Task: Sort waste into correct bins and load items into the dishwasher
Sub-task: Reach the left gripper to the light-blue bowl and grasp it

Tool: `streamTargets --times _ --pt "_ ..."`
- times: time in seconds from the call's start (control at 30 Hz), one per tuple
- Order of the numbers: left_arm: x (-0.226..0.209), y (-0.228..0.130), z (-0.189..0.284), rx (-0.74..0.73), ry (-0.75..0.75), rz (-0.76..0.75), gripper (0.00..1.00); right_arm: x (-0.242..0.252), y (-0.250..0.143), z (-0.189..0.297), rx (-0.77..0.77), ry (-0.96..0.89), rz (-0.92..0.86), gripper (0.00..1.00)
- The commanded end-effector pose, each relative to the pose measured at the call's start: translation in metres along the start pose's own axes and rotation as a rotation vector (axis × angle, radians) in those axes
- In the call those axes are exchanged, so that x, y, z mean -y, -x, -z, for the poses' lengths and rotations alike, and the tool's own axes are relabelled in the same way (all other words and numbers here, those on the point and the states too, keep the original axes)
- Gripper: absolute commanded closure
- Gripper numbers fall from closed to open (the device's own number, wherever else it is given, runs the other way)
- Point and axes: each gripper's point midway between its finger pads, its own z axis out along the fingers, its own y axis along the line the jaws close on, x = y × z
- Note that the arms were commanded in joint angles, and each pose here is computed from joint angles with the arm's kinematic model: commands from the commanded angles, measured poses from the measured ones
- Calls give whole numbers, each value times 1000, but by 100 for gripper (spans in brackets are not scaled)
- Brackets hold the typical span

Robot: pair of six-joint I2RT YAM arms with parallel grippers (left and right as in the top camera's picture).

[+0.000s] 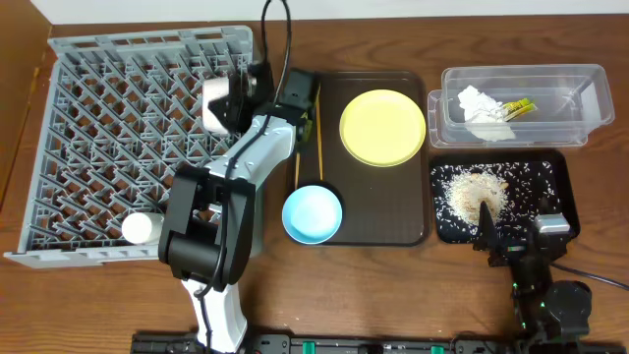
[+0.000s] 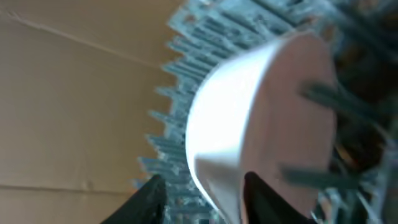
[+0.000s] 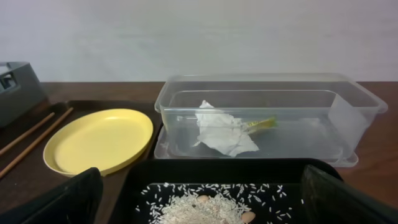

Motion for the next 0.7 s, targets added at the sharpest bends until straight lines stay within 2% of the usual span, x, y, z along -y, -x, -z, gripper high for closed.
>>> streamTargets --times 0.0,0.07,0.13,0.2,0.33,0.37,0.43,0.53,0.67 --pt "11 -5 12 -43 -205 147 51 3 -1 0 1 -14 11 1" --pt "12 -4 27 -54 -330 183 45 3 -1 0 1 -14 11 1" --pt "12 0 51 -57 -503 219 42 3 -1 0 1 -14 11 1" --pt "6 3 81 -55 -694 253 35 3 -1 0 1 -14 11 1" --pt "-8 -7 130 -97 -963 299 34 3 -1 0 1 -14 11 1" --pt "-11 -22 153 -162 -1079 302 34 3 -1 0 1 -14 11 1" --pt "-11 -42 164 -263 -1120 299 34 3 -1 0 1 -14 11 1" --pt "-3 -75 170 -417 -1136 257 40 3 -1 0 1 -14 11 1" --pt "29 -115 169 -509 -1148 182 44 3 -1 0 1 -14 11 1"
